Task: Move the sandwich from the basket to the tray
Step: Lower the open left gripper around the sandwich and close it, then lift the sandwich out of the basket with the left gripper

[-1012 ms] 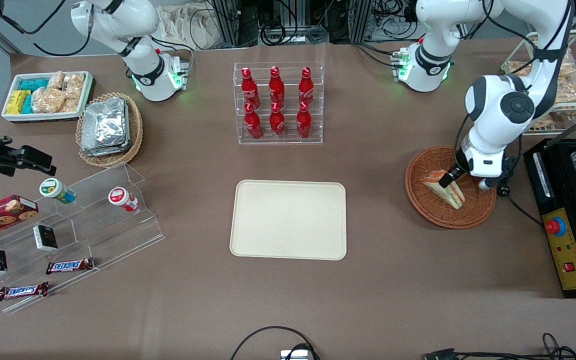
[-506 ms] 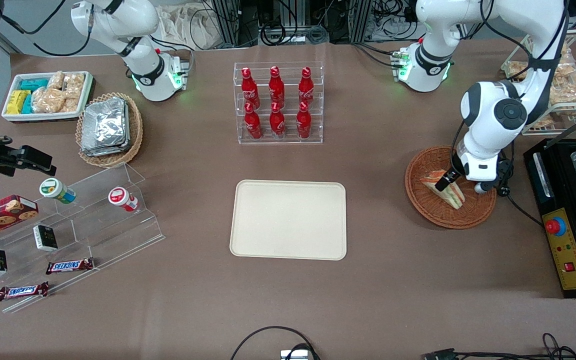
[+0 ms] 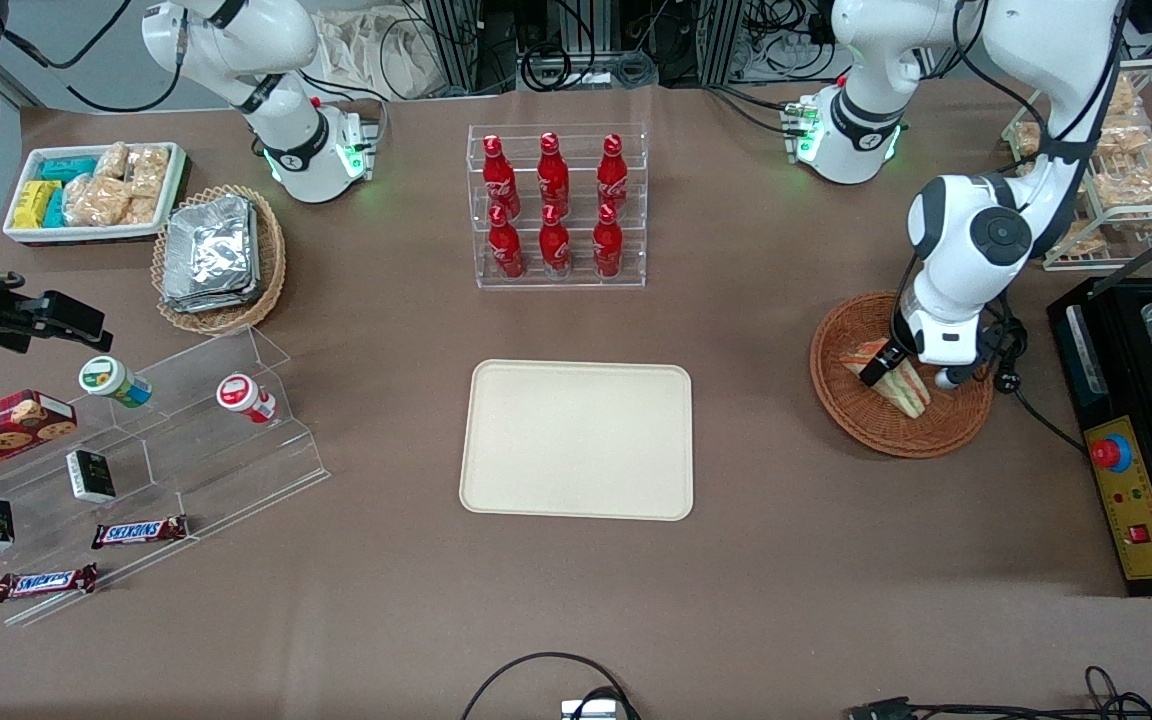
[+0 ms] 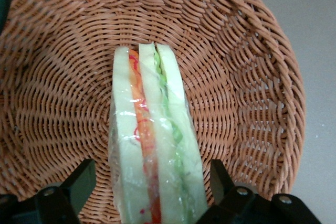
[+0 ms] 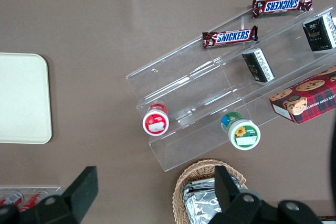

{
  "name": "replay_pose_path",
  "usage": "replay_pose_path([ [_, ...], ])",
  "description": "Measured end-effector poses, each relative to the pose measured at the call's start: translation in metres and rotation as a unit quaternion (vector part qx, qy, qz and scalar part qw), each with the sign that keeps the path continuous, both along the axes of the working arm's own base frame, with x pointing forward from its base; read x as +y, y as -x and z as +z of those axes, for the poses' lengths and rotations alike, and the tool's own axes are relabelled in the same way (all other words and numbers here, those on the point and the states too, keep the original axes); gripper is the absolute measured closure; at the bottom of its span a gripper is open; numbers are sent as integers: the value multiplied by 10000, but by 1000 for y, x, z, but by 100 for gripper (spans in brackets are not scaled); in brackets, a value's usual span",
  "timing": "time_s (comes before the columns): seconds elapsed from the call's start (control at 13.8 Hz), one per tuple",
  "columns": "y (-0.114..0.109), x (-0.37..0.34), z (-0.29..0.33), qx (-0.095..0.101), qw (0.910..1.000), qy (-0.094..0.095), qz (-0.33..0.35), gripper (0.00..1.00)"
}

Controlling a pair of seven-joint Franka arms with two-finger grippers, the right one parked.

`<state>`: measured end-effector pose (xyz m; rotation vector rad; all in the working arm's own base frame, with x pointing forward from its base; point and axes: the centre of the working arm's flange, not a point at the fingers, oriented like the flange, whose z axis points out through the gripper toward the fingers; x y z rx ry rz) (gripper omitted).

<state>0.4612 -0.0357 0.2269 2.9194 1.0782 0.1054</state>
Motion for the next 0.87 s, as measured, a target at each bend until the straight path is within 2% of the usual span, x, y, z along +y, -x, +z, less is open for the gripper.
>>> replay_pose_path([
  [0.07,0,-1,-2,13,10000,-33,-70,6],
  [0.14,1,-1,-4,16,9998,-76,-161,14],
  [0.36,1,-2,-4,4,9996,-118,-248,48],
  [0.51,0,-2,-2,-9,9996,-125,-262,65],
  [0.58,-1,-2,-1,-30,9995,-133,-278,70],
  [0.72,-3,-3,7,-82,9989,-205,-404,72],
  [0.87,-5,-5,25,-50,9963,-416,-749,74],
])
